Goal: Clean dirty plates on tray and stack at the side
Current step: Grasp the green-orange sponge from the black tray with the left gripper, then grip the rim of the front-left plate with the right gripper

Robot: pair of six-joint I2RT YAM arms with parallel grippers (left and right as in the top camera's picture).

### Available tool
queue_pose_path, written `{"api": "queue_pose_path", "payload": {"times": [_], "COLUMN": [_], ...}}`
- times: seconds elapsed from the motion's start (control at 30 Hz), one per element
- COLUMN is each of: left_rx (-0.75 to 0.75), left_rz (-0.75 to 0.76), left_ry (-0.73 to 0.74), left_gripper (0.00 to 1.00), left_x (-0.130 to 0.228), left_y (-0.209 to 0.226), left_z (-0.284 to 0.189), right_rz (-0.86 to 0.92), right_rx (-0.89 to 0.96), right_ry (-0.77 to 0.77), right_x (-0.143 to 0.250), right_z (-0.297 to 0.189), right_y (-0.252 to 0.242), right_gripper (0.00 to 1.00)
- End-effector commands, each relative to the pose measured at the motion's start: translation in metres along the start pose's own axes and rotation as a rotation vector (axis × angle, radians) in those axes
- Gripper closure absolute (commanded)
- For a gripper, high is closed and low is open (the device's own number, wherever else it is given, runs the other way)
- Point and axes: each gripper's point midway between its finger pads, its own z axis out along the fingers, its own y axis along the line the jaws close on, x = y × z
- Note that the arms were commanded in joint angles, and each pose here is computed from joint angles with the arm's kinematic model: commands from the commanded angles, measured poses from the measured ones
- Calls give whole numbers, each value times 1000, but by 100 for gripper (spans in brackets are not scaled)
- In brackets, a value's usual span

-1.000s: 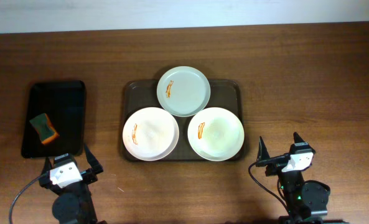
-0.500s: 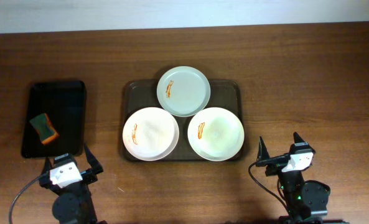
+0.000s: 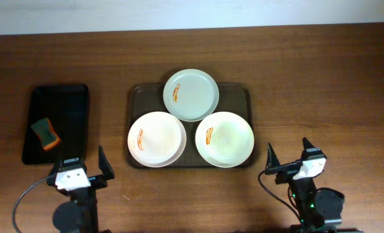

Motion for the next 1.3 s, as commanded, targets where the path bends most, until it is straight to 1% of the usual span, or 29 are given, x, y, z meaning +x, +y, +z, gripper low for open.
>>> {"api": "queue_pose_path", "payload": {"times": [0.0,0.03,0.07,0.1,0.17,0.27,0.3,0.33,0.37,0.4,0.47,0.53,0.6,0.63,0.67,0.7,0.73,0.77,0.8,0.83,0.9,0.97,1.03,1.07,1.1,1.13,1.17,1.27], "left_rx": [53,59,95,124,177,202,217,261,309,340,353,354,350,305,192,50,-42,-49,-46,-26,-75,-130,-204,-213,-163,-136,-173,-212], "left_rz": [-24,-28,-34,-40,-64,-115,-141,-167,-191,-206,-227,-229,-150,-124,-171,-254,-263,-271,-260,-223,-207,-180,-140,-44,42,96,116,82], "left_ry": [-5,25,59,85,188,411,507,563,591,606,656,665,641,643,680,729,788,825,867,920,1028,1104,1109,1080,1072,1074,1093,1140], "left_gripper": [1,1,1,1,1,1,1,1,1,0,0,1,1,1,0,1,3,3,4,4,6,8,9,6,5,7,9,13], "left_x": [-52,-70,-86,-96,-113,-128,-132,-135,-139,-142,-133,-130,-131,-128,-119,-106,-89,-78,-66,-49,-17,8,20,23,27,30,38,61], "left_y": [-9,-9,-14,-18,-24,-25,-26,-33,-41,-46,-48,-48,-43,-33,-16,5,21,24,25,25,35,46,63,75,76,78,88,106], "left_z": [0,6,14,19,41,72,82,85,86,88,92,93,96,101,106,108,108,109,113,118,122,126,136,150,160,165,166,167], "right_rz": [7,10,13,16,26,62,79,97,109,121,208,293,312,323,343,362,371,370,356,338,314,288,267,252,243,234,227,202], "right_rx": [-54,-52,-47,-46,-43,-29,-35,-53,-65,-70,-238,-407,-430,-408,-346,-300,-261,-230,-214,-232,-270,-300,-315,-324,-328,-331,-337,-320], "right_ry": [-51,-29,-7,13,80,317,415,495,544,592,711,787,854,901,964,988,999,1001,1000,1006,1026,1050,1079,1101,1117,1129,1135,1119], "right_x": [-52,-68,-84,-94,-115,-129,-129,-127,-125,-119,-94,-73,-51,-38,-22,-15,-10,-6,2,10,30,56,77,90,97,103,108,109], "right_z": [-14,-19,-21,-21,-16,17,33,47,59,70,100,110,118,121,123,124,125,126,128,130,136,143,143,142,140,138,137,140], "right_y": [14,15,16,16,17,13,13,15,17,16,41,67,75,80,93,105,134,145,162,177,201,221,234,241,245,248,252,249], "right_gripper": [2,2,2,2,2,2,2,2,2,2,2,2,3,6,7,10,16,21,28,31,35,39,40,40,40,40,40,40]}}
